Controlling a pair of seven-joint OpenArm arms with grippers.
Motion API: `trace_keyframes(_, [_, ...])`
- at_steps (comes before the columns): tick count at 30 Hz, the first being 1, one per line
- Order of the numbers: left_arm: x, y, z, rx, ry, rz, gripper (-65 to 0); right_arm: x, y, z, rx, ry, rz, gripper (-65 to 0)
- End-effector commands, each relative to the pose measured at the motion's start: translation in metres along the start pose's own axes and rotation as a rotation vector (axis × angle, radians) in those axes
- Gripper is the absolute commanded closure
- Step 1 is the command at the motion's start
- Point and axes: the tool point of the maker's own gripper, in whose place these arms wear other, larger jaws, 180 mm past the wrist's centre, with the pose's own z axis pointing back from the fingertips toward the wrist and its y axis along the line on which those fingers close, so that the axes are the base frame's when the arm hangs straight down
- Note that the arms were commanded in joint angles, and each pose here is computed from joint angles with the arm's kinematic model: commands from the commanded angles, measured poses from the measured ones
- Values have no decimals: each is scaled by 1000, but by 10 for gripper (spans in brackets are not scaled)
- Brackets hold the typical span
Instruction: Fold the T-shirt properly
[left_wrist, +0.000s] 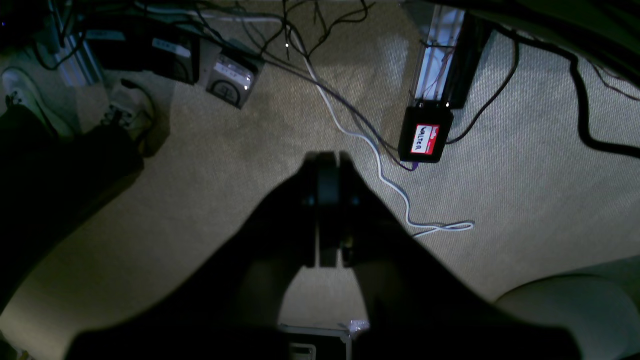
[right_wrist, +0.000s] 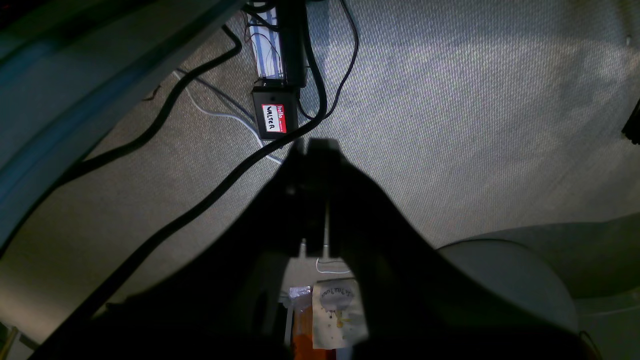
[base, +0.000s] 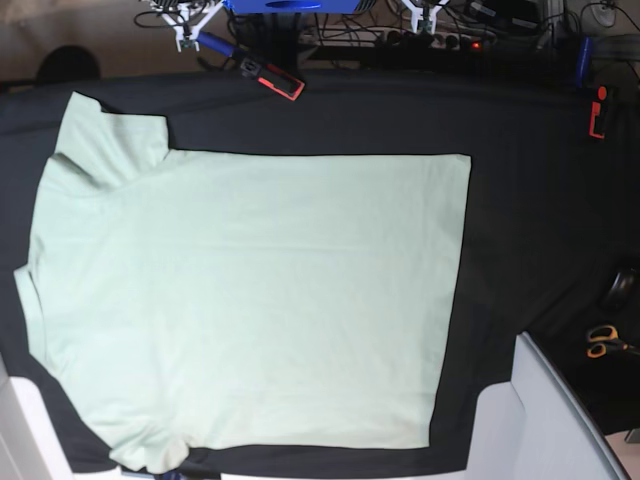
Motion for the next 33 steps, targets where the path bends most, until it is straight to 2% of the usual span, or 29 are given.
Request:
trace_keyframes(1, [-8,3,1,9,9,-1,0,-2,1,0,4,4,0,-3])
trace_keyframes(26, [-16,5,3,11,17,-3,0,-10,-1,0,3,16,1,-3])
trace_keyframes(33, [-27,15,17,30,-51,-23,0,-30,-3,5,-3,-5,-1,-3])
